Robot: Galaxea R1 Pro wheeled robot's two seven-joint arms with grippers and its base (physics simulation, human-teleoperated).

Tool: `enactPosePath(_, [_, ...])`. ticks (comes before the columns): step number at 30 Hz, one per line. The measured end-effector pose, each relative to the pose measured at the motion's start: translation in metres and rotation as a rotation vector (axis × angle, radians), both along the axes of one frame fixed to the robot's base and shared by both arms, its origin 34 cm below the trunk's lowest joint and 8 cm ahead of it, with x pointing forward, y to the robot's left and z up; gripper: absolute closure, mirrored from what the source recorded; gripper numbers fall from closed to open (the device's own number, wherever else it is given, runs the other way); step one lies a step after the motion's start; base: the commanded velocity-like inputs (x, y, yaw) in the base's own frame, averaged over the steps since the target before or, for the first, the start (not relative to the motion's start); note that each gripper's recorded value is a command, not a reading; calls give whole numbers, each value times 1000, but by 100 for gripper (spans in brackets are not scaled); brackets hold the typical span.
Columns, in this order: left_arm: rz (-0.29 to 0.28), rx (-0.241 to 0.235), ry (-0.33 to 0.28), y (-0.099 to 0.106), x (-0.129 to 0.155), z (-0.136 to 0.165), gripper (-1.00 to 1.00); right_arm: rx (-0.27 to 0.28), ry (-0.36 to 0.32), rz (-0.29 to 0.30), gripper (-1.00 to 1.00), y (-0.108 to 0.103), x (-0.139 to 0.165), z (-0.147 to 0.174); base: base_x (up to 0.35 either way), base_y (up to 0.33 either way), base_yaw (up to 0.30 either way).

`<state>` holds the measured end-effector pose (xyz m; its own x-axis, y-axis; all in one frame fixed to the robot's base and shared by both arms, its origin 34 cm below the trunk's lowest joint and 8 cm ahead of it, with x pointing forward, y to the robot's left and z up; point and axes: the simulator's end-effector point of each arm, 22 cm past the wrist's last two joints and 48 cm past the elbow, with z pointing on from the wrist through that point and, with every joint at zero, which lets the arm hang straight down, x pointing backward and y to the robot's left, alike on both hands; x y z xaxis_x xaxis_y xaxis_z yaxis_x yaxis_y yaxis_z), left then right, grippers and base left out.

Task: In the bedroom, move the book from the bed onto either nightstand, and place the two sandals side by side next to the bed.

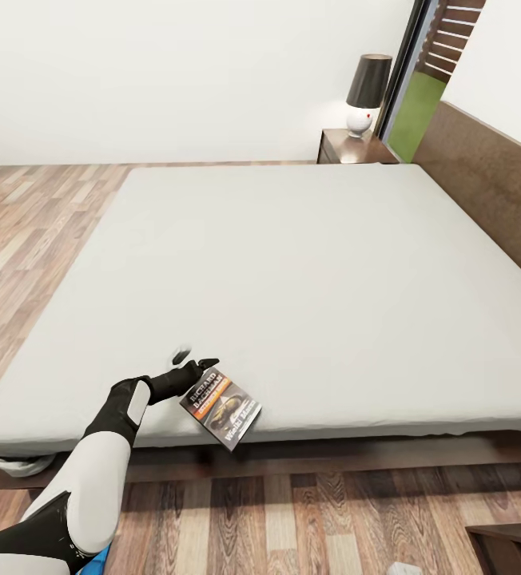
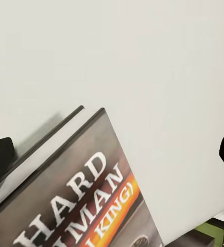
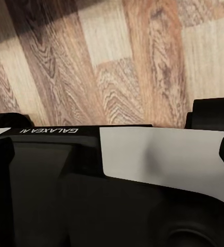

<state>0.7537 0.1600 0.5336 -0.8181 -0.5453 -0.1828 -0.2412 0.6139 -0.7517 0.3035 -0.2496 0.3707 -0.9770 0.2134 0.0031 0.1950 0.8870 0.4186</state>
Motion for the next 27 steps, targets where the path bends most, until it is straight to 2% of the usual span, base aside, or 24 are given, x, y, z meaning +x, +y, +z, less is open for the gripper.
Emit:
enactPosePath(6, [0,0,0,0,0,0,-100,0,0,0,-100,0,0,0,-9,0,0])
enactPosePath(12, [0,-1,0,0,0,0,-100,0,0,0,-100,0,0,0,-151,0,0])
enactPosePath(27, [0,0,0,0,0,0,-100,-1,0,0,-100,0,0,0,-9,0,0])
